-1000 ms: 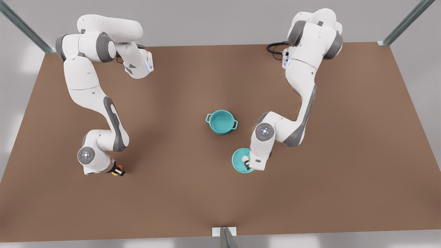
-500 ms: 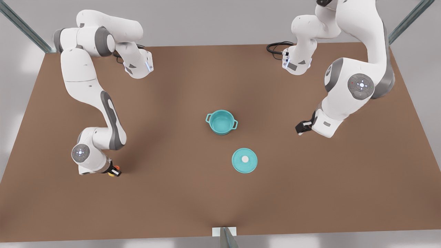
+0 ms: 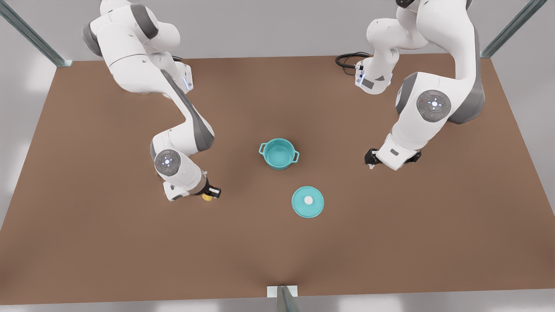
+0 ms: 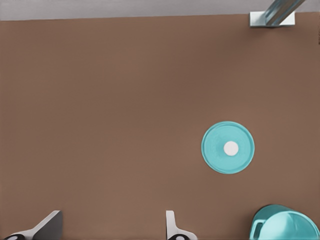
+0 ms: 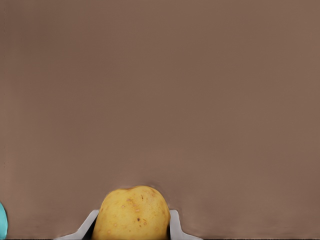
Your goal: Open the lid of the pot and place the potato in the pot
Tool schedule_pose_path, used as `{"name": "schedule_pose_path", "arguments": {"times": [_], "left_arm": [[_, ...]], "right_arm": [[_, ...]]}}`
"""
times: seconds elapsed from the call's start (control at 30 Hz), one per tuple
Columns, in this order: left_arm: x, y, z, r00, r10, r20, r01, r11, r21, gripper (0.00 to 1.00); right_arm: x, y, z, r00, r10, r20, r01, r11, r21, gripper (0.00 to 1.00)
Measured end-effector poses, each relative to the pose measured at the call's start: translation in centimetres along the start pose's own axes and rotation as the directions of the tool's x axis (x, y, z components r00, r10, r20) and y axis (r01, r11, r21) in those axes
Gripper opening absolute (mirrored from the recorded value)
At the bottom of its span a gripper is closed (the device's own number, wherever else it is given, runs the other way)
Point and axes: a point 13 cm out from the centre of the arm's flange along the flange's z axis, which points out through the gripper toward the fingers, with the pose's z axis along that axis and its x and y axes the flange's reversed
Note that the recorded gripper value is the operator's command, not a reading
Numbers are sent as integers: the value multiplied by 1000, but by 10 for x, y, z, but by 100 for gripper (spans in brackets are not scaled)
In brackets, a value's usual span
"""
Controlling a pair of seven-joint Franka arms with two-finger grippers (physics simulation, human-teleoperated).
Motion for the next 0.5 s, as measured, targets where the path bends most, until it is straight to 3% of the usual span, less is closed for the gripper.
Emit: {"name": "schedule_pose_path", "arguments": {"times": [0.33, 0.5], "left_arm": [[0, -5, 4, 1000, 8, -7, -8, 999, 40, 100], [-18, 10, -9, 999, -31, 22, 29, 996, 80, 100]], "right_arm": [[250, 165, 13, 992, -109, -68, 113, 992, 49, 53], [264, 162, 64, 997, -6, -82, 15, 993, 114, 52]]}}
